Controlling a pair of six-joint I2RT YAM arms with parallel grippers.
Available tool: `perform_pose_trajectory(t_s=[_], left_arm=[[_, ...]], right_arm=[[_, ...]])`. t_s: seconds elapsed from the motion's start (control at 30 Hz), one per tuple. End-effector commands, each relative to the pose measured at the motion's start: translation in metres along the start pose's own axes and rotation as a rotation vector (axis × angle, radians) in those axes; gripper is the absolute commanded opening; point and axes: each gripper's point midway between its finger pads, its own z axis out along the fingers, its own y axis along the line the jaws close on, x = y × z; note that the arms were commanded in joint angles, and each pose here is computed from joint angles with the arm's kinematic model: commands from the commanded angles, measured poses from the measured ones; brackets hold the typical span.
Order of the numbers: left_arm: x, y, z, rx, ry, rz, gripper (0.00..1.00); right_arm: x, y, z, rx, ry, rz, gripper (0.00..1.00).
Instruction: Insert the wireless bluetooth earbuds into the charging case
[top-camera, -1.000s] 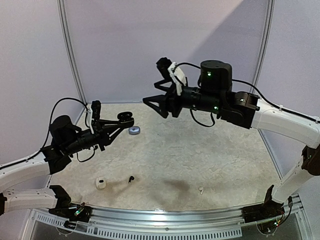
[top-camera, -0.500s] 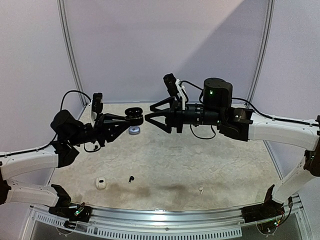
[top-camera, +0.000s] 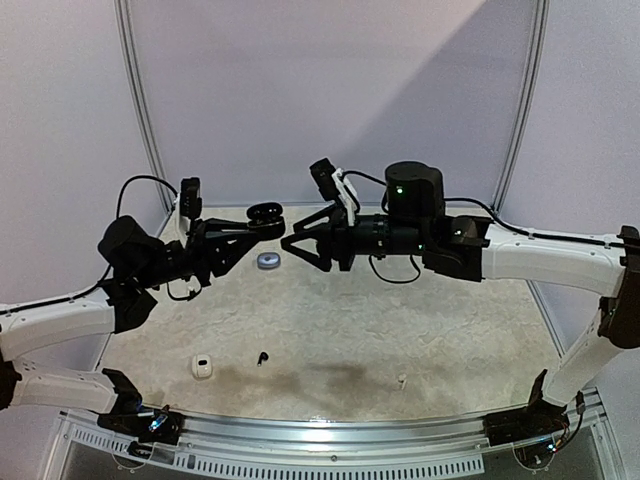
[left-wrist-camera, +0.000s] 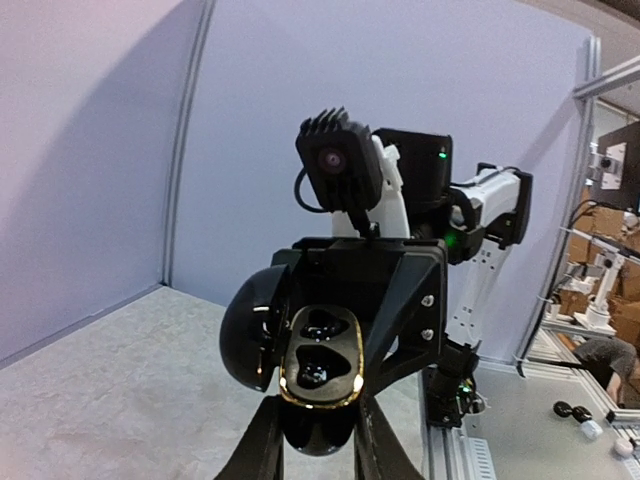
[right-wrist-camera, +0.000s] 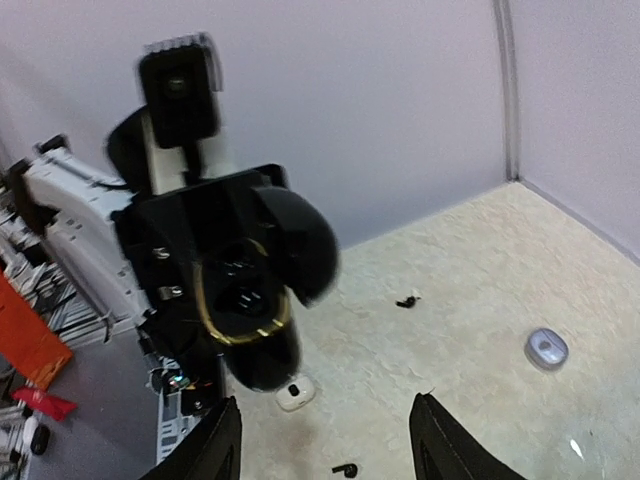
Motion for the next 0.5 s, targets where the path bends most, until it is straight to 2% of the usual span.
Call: perform_pose_trajectory(t_s=[0.0, 0.07, 0.1, 0.27, 0.33, 0.37, 0.43, 0.47], left_arm=[[-0.014, 0.042, -0.017, -0.291, -0.011, 0.038, 0.0], [-0.012, 0.06, -0.031, -0.428, 0.017, 0.083, 0.0], [-0.009, 0.066, -0.039, -0.483, 0.043, 0.103, 0.0], [-0.009, 0.085, -0.068, -0.687, 0.101, 0.191, 0.0], [-0.006, 0.088, -0.075, -0.725, 0.118, 0.207, 0.0], [-0.005, 0.088, -0.076, -0.725, 0.122, 0.211, 0.0], [-0.003, 0.085, -0.077, -0.712, 0.117, 0.206, 0.0], [-0.001, 0.083, -0.077, -0.702, 0.115, 0.199, 0.0]], right_arm=[[0.06, -0.075, 0.003, 0.415, 0.213, 0.183, 0.58], [0.085, -0.085, 0.012, 0.526, 0.279, 0.286, 0.54], [0.104, -0.086, 0.023, 0.569, 0.333, 0.286, 0.54], [0.148, -0.082, 0.064, 0.691, 0.455, 0.339, 0.55], [0.176, -0.082, 0.08, 0.731, 0.532, 0.362, 0.55], [0.177, -0.076, 0.087, 0.736, 0.548, 0.353, 0.56], [0.19, -0.065, 0.103, 0.729, 0.6, 0.306, 0.56], [0.21, -0.063, 0.111, 0.732, 0.651, 0.272, 0.57]])
